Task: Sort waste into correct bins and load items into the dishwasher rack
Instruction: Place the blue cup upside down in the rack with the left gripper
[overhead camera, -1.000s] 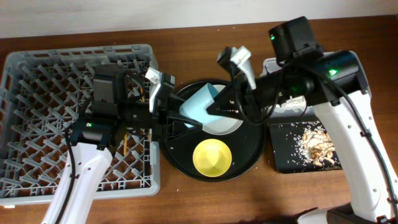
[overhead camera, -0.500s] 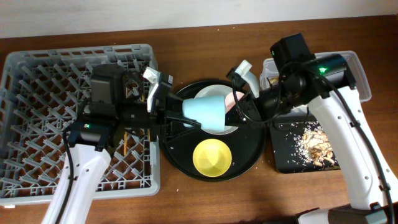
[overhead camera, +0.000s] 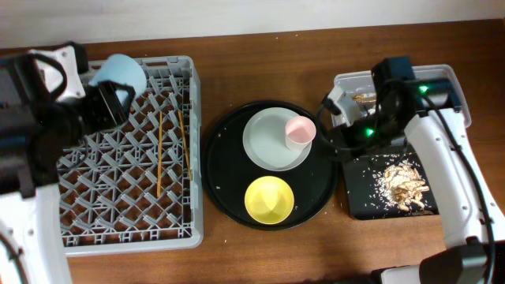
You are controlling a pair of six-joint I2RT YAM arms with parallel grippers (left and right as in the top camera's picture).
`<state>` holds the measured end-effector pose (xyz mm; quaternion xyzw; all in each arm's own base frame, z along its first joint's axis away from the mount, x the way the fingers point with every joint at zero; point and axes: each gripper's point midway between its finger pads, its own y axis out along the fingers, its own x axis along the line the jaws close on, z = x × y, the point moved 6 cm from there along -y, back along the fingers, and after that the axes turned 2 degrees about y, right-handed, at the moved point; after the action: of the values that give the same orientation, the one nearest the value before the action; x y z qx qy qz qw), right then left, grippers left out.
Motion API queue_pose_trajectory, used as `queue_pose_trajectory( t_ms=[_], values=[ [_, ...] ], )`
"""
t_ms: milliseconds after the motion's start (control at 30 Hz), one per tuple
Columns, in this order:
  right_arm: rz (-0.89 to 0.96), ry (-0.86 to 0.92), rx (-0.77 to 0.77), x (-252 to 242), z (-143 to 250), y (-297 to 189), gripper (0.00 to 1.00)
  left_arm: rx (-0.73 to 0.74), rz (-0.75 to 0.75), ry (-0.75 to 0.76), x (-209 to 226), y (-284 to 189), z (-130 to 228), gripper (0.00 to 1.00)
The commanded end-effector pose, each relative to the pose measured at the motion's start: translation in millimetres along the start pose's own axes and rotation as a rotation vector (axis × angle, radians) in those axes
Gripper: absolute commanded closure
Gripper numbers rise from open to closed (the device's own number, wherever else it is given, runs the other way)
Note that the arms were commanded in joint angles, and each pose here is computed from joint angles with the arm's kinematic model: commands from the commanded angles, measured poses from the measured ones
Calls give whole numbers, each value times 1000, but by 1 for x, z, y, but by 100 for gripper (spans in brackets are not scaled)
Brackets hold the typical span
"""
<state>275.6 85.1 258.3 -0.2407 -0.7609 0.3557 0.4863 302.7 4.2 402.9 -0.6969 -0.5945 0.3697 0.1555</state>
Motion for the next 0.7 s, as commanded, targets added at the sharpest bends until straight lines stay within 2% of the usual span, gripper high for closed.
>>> queue_pose_trajectory(
  t_ms=[0, 67, 167, 233, 333, 500, 533, 567, 600, 633, 667],
  values=[
    [-8, 30, 36, -11, 13, 14, 86, 176, -123, -47, 38, 73, 1, 89],
    [-14, 45, 55, -15, 19, 21, 85, 255, -125, -57, 50, 123, 4, 94],
    [-12, 40, 49, -15, 18, 21, 85, 227, -123, -16, 55, 175, -4, 95],
    [-11, 38, 46, -16, 17, 22, 84, 234, -126, 7, 50, 193, -2, 95],
    [-11, 38, 46, -16, 18, 22, 82, 303, -286, 42, 66, 223, 15, 95],
    [-11, 38, 47, -16, 18, 21, 82, 361, -309, 35, 76, 243, 29, 94],
    [-11, 38, 46, -16, 18, 22, 82, 367, -310, 34, 77, 245, 30, 85],
    [-11, 38, 47, -16, 18, 21, 82, 373, -312, 33, 78, 248, 31, 60],
    [-11, 38, 47, -16, 18, 21, 82, 375, -325, 35, 80, 249, 32, 48],
    [-11, 38, 47, -16, 18, 21, 81, 375, -327, 36, 81, 249, 32, 30],
    [-11, 38, 47, -16, 18, 21, 81, 372, -327, 36, 81, 250, 32, 26]
  ],
)
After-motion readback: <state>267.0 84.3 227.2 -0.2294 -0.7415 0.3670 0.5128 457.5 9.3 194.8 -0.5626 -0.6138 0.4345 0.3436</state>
